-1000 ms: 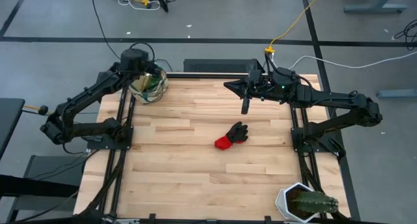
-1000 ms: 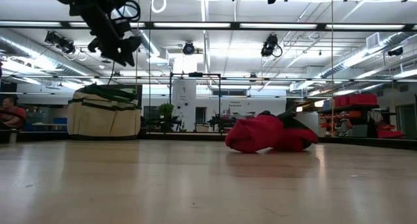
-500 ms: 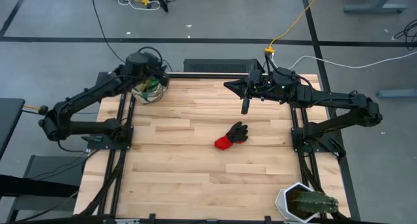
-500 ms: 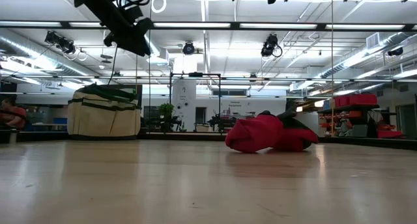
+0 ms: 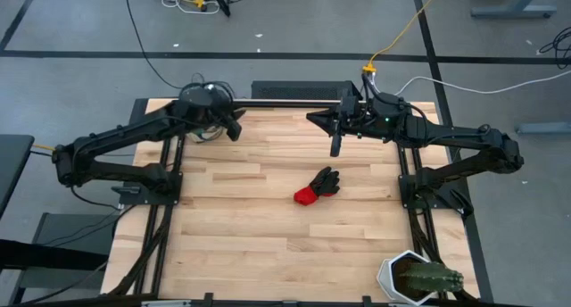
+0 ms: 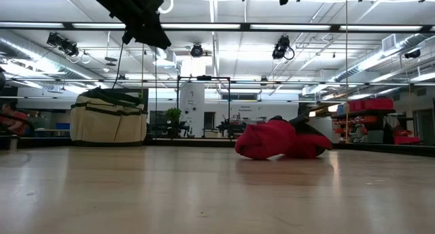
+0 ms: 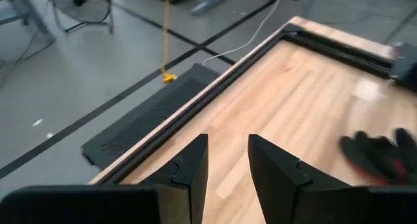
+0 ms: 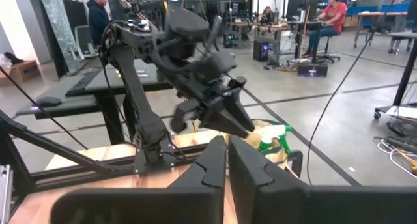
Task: Pick & Place Garden tools in Gardening bag
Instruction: Put the red gloves into the gardening bag
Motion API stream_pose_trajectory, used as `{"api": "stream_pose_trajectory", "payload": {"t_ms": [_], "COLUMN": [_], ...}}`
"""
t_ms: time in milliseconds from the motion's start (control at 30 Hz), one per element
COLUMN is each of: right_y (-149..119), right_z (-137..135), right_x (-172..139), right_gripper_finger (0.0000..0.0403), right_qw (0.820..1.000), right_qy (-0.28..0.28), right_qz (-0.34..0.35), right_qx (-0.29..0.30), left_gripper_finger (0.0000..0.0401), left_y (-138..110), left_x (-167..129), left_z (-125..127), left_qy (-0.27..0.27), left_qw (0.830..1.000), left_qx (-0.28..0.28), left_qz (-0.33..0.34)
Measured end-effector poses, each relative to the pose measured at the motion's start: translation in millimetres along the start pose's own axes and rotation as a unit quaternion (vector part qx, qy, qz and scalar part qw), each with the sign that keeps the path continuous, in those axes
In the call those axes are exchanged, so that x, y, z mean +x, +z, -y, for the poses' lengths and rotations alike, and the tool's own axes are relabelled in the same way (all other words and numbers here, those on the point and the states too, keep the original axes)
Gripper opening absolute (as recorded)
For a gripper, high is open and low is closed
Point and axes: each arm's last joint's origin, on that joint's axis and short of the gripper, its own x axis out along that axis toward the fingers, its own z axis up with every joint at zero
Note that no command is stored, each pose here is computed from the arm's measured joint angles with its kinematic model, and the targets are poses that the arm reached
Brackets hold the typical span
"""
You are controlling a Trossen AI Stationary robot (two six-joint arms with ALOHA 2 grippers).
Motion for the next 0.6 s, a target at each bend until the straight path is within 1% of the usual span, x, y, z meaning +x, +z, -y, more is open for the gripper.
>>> {"api": "stream_pose_trajectory", "payload": {"t_ms": [233, 433, 600], "right_y": [-2.7, -8.8, -14.9], "right_z": [0.1, 0.3, 0.4], "right_x": [0.0, -0.5, -1.2], "right_gripper_finger": [0.0052, 0.0084, 0.0110], "right_qw": [1.000, 0.999, 0.997], "right_qy": [0.000, 0.000, 0.001], "right_qz": [-0.014, -0.046, -0.077], "right_qx": [-0.007, -0.023, -0.026], "left_gripper_finger": [0.0115, 0.0115, 0.0115], "left_y": [5.6, 9.5, 10.6], "left_x": [-29.8, -60.0, -78.8], "left_z": [15.0, 18.3, 19.3], "left_qy": [-0.055, -0.105, -0.132], "left_qw": [0.997, 0.991, 0.985], "left_qx": [0.011, 0.012, 0.011], "left_qz": [0.043, 0.085, 0.110]}}
